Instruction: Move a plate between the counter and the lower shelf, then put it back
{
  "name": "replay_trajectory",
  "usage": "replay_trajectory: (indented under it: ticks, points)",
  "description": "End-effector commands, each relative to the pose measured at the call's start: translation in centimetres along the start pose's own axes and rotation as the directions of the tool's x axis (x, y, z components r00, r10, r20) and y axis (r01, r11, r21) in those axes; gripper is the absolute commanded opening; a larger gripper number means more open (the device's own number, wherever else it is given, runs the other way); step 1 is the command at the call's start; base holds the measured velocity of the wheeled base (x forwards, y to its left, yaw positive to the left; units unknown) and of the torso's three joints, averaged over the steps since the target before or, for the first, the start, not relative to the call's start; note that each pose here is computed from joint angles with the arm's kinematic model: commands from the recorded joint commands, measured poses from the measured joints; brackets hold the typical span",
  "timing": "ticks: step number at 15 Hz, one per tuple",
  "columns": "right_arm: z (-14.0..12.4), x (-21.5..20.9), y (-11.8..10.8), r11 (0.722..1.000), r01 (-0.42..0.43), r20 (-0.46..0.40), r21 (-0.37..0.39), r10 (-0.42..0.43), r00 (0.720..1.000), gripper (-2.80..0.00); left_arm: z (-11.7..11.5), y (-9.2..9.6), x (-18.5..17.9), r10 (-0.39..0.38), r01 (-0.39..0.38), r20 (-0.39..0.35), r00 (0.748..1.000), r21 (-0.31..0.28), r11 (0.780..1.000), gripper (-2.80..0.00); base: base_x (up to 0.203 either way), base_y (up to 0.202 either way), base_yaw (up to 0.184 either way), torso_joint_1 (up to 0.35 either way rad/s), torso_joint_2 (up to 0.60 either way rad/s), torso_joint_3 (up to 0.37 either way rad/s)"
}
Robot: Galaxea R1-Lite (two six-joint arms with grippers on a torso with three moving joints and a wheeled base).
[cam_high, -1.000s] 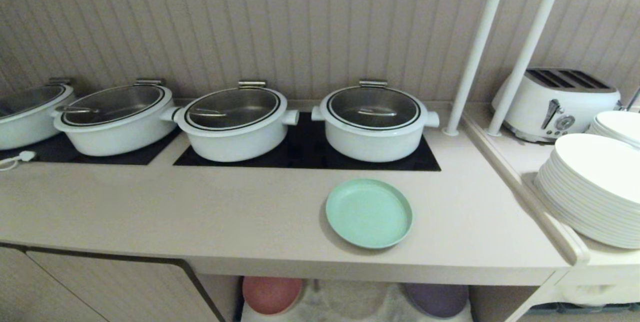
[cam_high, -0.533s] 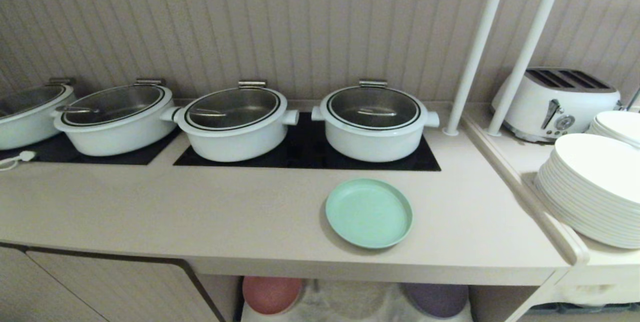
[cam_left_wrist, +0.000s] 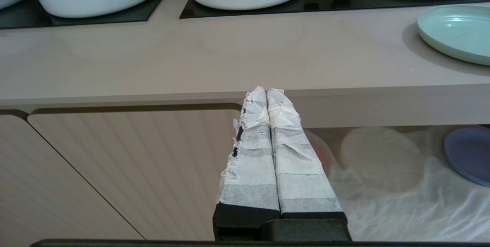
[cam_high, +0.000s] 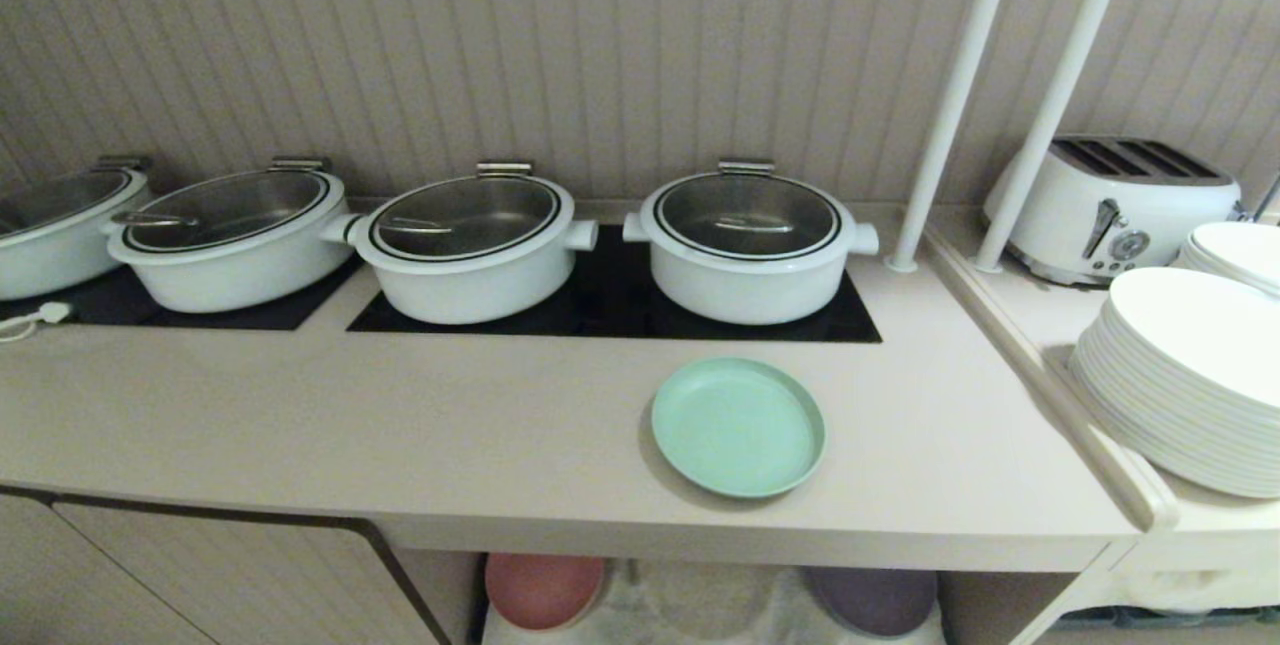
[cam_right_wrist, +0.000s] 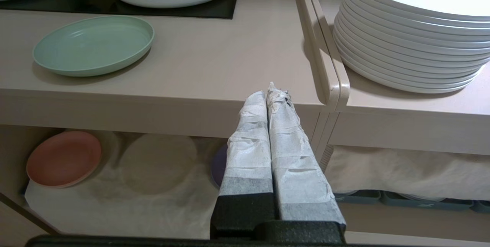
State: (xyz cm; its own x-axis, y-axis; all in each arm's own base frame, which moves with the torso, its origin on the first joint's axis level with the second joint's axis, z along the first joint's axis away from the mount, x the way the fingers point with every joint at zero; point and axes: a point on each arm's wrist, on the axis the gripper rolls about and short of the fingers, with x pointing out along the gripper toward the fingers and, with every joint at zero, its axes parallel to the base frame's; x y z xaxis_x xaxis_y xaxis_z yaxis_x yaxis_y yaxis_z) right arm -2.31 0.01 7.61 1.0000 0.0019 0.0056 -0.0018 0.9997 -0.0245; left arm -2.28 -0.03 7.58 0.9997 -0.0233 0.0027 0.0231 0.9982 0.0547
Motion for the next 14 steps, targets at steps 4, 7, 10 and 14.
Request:
replay_trajectory:
  ticks: [4, 7, 10, 14]
  points:
    - [0.01, 0.02, 0.0, 1.0, -0.001, -0.001, 0.0, 0.001, 1.0, -2.8, 0.0, 0.0, 0.0, 0.0, 0.0, 0.0, 1.0, 0.001, 1.0, -2.8, 0.0, 0.0, 0.0, 0.0, 0.0, 0.0]
    - [0.0, 0.02, 0.0, 1.0, -0.001, -0.002, 0.0, 0.001, 1.0, -2.8, 0.0, 0.0, 0.0, 0.0, 0.0, 0.0, 1.0, 0.001, 1.0, -2.8, 0.0, 0.0, 0.0, 0.0, 0.0, 0.0]
    - [0.0, 0.02, 0.0, 1.0, -0.001, -0.002, 0.009, 0.001, 1.0, -2.8, 0.0, 0.0, 0.0, 0.0, 0.0, 0.0, 1.0, 0.001, 1.0, -2.8, 0.0, 0.0, 0.0, 0.0, 0.0, 0.0]
    - [0.01, 0.02, 0.0, 1.0, 0.0, -0.001, 0.012, 0.0, 1.0, -2.8, 0.0, 0.0, 0.0, 0.0, 0.0, 0.0, 1.0, 0.001, 1.0, -2.8, 0.0, 0.0, 0.0, 0.0, 0.0, 0.0]
